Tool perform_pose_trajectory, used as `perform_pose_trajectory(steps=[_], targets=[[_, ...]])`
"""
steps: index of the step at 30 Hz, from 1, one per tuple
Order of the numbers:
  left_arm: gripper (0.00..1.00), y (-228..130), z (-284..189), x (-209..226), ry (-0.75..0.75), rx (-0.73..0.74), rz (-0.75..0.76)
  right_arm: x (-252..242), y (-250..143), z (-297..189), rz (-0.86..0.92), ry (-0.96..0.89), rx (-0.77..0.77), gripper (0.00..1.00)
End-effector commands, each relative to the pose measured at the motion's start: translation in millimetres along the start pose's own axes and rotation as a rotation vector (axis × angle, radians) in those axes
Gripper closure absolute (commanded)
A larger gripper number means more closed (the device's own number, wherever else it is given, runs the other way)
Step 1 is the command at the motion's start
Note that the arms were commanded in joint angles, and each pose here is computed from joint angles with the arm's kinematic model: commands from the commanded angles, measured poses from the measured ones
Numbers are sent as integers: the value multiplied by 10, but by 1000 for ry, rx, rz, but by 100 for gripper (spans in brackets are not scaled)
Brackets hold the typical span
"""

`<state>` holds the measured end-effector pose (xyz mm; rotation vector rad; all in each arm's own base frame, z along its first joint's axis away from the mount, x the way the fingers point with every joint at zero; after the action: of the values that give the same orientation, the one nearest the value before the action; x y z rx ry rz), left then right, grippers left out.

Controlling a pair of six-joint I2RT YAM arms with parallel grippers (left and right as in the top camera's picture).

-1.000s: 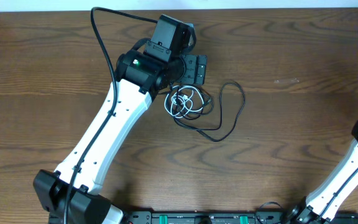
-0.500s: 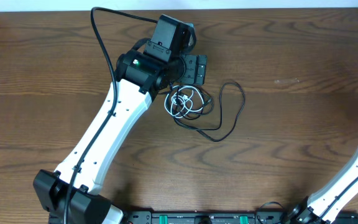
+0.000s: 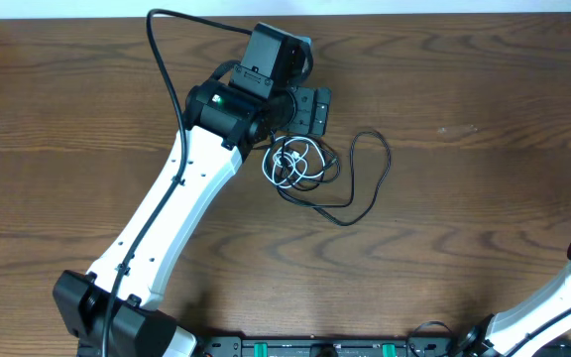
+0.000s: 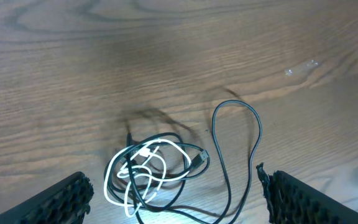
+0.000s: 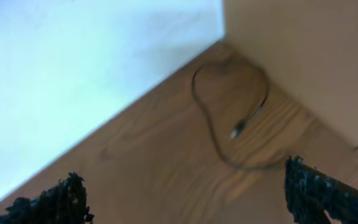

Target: Untangle cables

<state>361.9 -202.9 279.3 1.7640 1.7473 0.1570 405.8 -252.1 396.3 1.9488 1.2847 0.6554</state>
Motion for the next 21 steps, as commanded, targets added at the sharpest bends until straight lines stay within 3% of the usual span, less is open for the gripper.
perform_pose_trajectory(steps=[1, 10, 21], targets=[[9, 87, -132, 28, 0, -42, 31, 299, -179, 154, -29, 177, 83, 5], [11, 165, -748, 270, 11, -137, -46, 1265, -663, 5, -149, 459, 318, 16], [16, 62, -917, 1182, 299, -105, -429, 2722, -1336, -180, -403, 684, 534, 18]])
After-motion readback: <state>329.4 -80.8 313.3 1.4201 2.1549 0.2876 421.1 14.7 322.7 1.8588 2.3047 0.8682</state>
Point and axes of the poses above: each gripper's point midway between its finger pads, its own z axis out along the fingers, its own x axis along the line the jaws close on, y = z × x, the point moved 4 cm from there along -z, back along the fingers, and after that the axes turned 15 degrees about -z, right-handed, at the moved point
